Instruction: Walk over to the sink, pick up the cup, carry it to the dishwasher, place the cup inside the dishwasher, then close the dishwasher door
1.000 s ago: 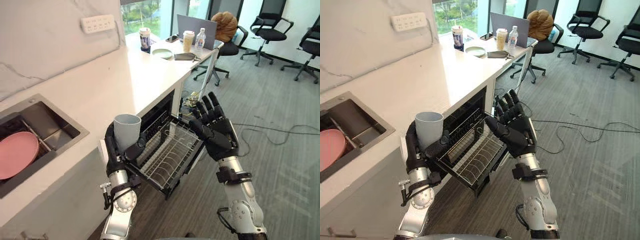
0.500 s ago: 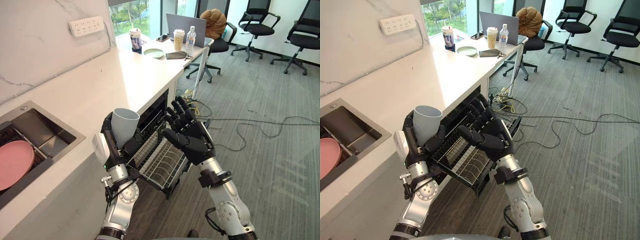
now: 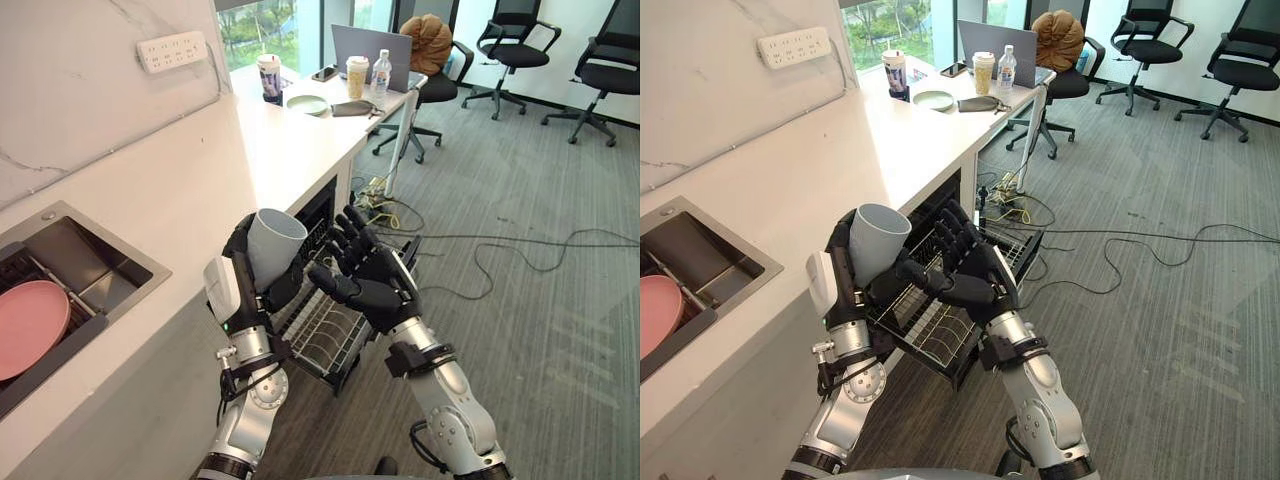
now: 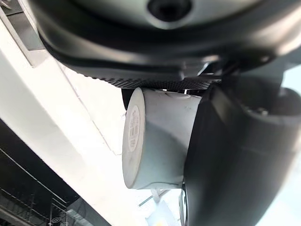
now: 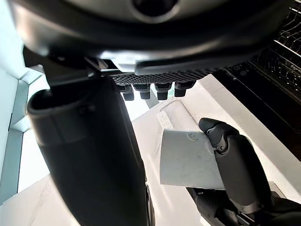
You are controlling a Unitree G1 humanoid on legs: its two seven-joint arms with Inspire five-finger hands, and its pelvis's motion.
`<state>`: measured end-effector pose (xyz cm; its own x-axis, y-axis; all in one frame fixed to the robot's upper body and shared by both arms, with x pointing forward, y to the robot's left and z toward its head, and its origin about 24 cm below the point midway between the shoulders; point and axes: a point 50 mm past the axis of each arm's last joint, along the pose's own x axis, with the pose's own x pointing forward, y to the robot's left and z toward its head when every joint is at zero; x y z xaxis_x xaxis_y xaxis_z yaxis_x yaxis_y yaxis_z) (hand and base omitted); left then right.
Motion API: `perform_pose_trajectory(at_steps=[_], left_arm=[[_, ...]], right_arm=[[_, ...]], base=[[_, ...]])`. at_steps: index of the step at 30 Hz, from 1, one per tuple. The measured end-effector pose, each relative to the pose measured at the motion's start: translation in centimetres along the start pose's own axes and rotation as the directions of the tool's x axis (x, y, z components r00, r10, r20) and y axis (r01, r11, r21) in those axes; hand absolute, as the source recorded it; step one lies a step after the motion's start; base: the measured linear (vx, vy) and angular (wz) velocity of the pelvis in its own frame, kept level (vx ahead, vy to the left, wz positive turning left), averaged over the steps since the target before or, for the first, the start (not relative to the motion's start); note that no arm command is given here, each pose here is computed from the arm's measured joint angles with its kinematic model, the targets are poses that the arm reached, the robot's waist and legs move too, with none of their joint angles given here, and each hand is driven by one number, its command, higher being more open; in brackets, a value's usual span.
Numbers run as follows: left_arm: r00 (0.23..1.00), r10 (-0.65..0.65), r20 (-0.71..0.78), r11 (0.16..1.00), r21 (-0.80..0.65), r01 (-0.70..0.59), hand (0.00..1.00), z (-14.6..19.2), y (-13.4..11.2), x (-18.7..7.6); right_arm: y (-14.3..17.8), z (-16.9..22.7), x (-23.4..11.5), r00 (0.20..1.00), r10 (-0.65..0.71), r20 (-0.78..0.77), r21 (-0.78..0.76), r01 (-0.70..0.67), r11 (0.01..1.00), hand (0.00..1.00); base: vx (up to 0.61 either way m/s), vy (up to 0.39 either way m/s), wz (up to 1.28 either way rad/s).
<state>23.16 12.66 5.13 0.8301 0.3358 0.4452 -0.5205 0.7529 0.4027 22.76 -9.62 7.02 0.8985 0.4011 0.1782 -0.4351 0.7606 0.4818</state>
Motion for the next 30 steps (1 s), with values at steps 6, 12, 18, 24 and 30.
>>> perform_pose_trajectory(at_steps=[6,12,18,24,30], left_arm=[[0.998,-0.011,0.055,1.000,-0.001,0.011,0.00,0.7,0.1,0.2],[0.992,-0.076,0.099,0.997,-0.017,0.079,0.00,1.4,-0.6,-0.1],[0.983,-0.137,0.120,0.989,-0.031,0.141,0.00,1.9,-1.3,-0.5],[0.979,-0.157,0.132,0.986,-0.033,0.162,0.00,2.1,-1.5,-0.7],[0.975,-0.174,0.138,0.983,-0.033,0.180,0.00,2.2,-1.6,-0.8]], right_arm=[[0.1,-0.3,0.1,0.999,0.021,-0.041,-0.016,-0.021,1.000,1.00],[0.5,-0.2,0.7,0.998,0.044,-0.046,-0.027,-0.045,0.999,1.00],[0.6,0.0,1.0,0.999,0.033,-0.037,-0.032,-0.034,0.999,1.00],[0.4,0.0,1.3,0.999,0.022,-0.039,-0.040,-0.024,0.999,1.00],[0.3,0.1,1.4,0.999,0.003,-0.037,-0.043,-0.004,0.999,0.00]], base=[[-0.01,0.045,0.00],[-0.01,0.051,0.08],[0.00,0.050,0.03],[0.00,0.049,0.01],[0.00,0.048,0.05]])
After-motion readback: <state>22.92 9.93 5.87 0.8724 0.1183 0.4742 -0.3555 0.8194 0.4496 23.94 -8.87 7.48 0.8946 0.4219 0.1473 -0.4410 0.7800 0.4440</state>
